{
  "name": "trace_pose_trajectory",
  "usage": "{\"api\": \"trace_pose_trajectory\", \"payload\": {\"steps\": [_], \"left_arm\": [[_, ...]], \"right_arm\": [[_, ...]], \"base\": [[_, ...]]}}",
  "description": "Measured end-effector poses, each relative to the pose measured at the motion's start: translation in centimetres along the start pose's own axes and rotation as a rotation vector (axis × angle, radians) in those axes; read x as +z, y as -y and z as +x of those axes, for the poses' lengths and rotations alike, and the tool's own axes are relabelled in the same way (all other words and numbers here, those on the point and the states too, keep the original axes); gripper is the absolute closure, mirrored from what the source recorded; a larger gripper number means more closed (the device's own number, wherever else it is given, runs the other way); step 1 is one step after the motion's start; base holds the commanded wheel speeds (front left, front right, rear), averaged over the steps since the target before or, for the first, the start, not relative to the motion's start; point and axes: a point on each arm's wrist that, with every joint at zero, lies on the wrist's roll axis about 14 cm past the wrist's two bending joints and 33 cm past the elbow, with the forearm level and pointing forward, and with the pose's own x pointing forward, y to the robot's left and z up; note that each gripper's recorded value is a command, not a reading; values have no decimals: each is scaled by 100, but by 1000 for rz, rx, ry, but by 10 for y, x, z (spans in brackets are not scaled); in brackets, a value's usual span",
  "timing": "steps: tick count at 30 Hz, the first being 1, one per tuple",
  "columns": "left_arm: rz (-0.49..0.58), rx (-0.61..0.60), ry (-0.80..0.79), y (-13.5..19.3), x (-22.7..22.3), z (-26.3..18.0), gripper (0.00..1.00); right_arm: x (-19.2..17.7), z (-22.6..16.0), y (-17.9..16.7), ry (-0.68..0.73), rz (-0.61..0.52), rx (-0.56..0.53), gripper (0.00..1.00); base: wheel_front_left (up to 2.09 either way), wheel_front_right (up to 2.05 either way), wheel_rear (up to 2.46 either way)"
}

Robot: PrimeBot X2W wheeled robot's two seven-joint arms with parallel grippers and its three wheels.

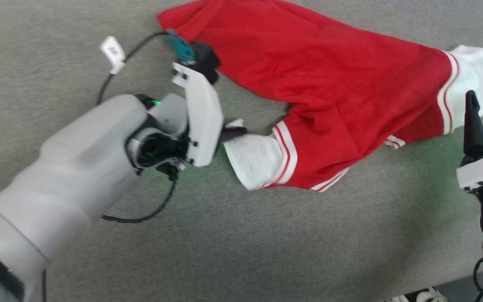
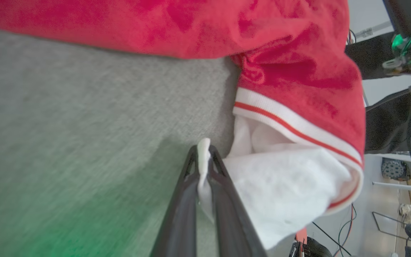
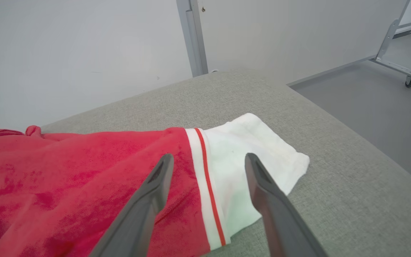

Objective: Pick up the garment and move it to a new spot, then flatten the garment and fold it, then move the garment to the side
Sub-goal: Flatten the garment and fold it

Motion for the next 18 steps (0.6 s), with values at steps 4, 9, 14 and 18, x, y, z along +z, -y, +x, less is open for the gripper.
{"api": "trace_pose_trajectory", "payload": {"steps": [4, 9, 14, 18], "left_arm": [[-25, 83, 90, -23, 9, -33, 100], [-86, 268, 215, -75, 14, -100, 100], [-181, 542, 275, -142, -20, -179, 100], [-199, 691, 241, -170, -50, -207, 100]], "right_arm": [[6, 5, -11, 12, -7, 35, 0], [12, 10, -32, 21, -8, 95, 0], [14, 11, -51, 16, -15, 145, 0], [13, 11, -56, 4, -23, 158, 0]], "base": [[0, 0, 0], [0, 0, 0], [0, 0, 0], [0, 0, 0]]}}
